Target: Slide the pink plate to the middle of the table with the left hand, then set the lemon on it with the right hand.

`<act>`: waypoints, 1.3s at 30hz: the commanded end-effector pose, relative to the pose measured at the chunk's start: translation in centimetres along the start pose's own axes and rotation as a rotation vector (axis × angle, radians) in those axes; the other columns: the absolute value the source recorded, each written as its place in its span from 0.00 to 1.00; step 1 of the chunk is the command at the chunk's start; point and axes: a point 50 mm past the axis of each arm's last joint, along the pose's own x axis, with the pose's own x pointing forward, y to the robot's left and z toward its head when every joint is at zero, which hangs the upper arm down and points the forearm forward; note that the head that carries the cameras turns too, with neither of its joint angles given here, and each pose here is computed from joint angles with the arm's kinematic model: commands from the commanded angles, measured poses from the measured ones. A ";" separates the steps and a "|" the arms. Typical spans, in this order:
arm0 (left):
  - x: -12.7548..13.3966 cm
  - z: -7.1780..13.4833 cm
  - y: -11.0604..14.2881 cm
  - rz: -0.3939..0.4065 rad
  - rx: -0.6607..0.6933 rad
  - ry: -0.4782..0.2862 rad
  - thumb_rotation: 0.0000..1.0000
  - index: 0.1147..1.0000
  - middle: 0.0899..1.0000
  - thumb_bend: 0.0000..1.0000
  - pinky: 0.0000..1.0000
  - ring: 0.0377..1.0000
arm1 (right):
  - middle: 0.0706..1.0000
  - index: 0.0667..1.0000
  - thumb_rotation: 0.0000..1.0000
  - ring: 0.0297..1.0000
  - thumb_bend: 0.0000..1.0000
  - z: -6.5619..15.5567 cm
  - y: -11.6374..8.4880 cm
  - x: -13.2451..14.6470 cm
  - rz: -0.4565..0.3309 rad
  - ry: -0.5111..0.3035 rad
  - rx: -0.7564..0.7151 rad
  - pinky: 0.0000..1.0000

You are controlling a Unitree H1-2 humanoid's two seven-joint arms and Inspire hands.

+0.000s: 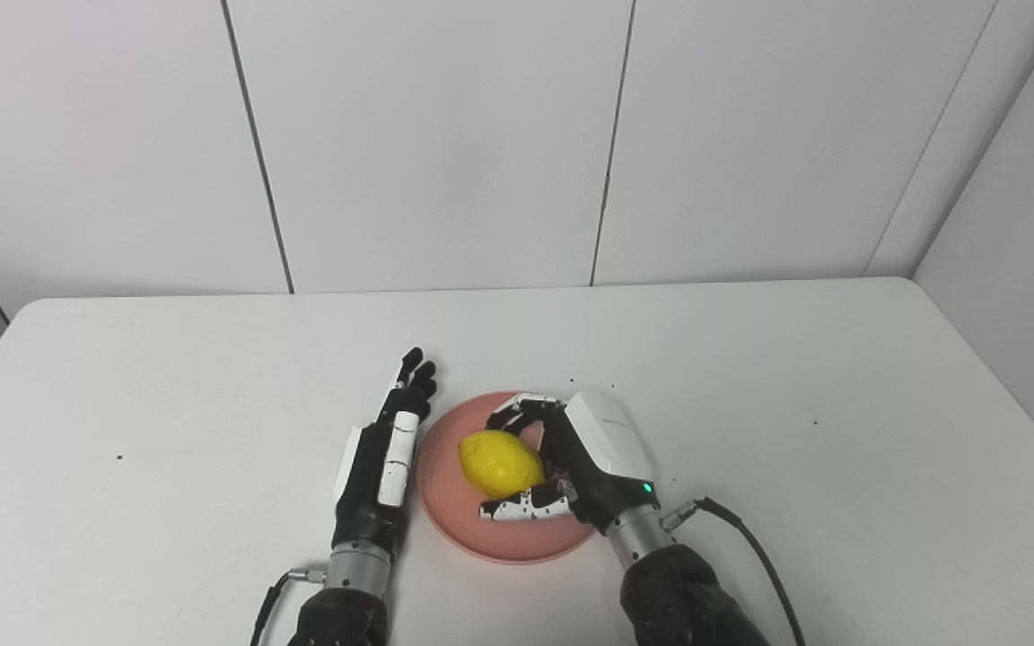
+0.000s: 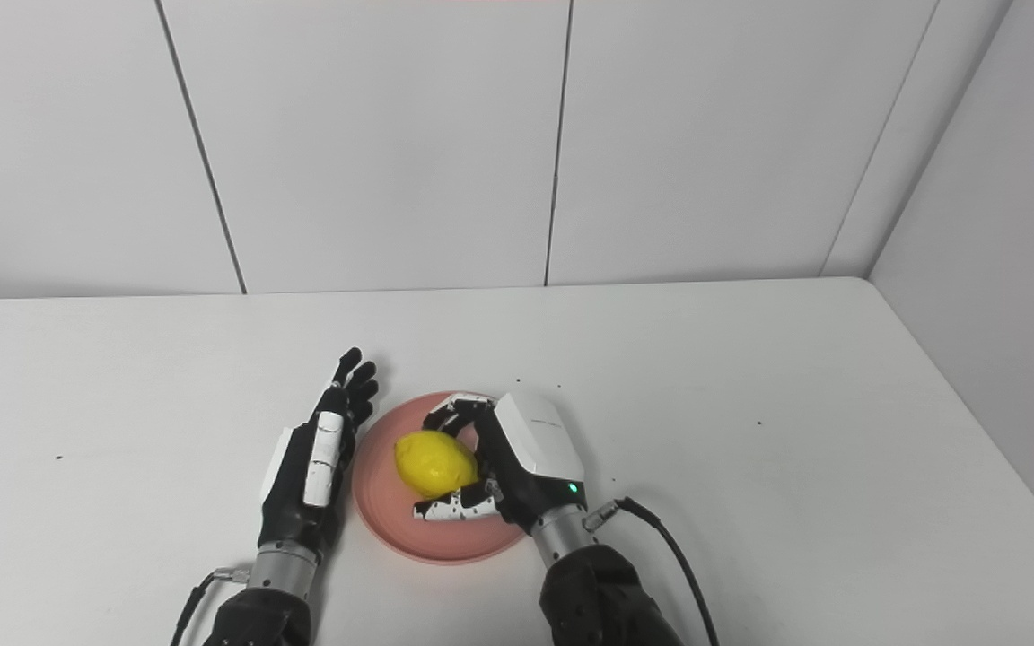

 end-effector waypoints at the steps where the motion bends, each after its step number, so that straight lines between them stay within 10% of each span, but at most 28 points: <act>1: -0.9 -0.9 -0.1 0.000 -0.006 0.018 1.00 0.95 0.95 0.72 0.98 0.96 | 0.42 0.47 0.00 0.47 0.53 1.0 -1.1 0.6 -0.072 -0.090 -0.018 0.41; 9: -0.9 -0.8 0.0 0.000 -0.005 0.022 1.00 0.95 0.95 0.73 0.98 0.96 | 0.65 0.46 0.14 0.67 0.52 1.3 -1.5 0.4 -0.100 -0.129 -0.073 0.65; 13: -0.9 -0.7 0.0 -0.004 -0.001 0.019 1.00 0.96 0.95 0.72 0.98 0.96 | 0.78 0.76 0.25 0.79 0.69 1.4 -1.6 0.1 -0.102 -0.155 -0.074 0.77; 21: -1.0 -0.6 0.2 -0.007 -0.002 0.024 1.00 0.96 0.95 0.72 0.98 0.97 | 0.92 0.91 0.56 0.93 0.71 1.5 -2.1 -0.8 -0.144 -0.170 0.079 0.93; 26: -1.0 -0.6 0.4 -0.008 0.001 0.023 1.00 0.96 0.96 0.73 0.98 0.96 | 0.98 0.98 0.79 0.96 0.70 0.8 -3.2 -1.5 -0.177 -0.147 0.264 0.89; 39: -1.1 -0.4 1.0 0.006 -0.008 0.025 1.00 0.96 0.96 0.73 0.99 0.96 | 0.98 0.99 0.98 0.97 0.70 -2.5 -5.1 -2.1 -0.241 -0.051 0.432 0.94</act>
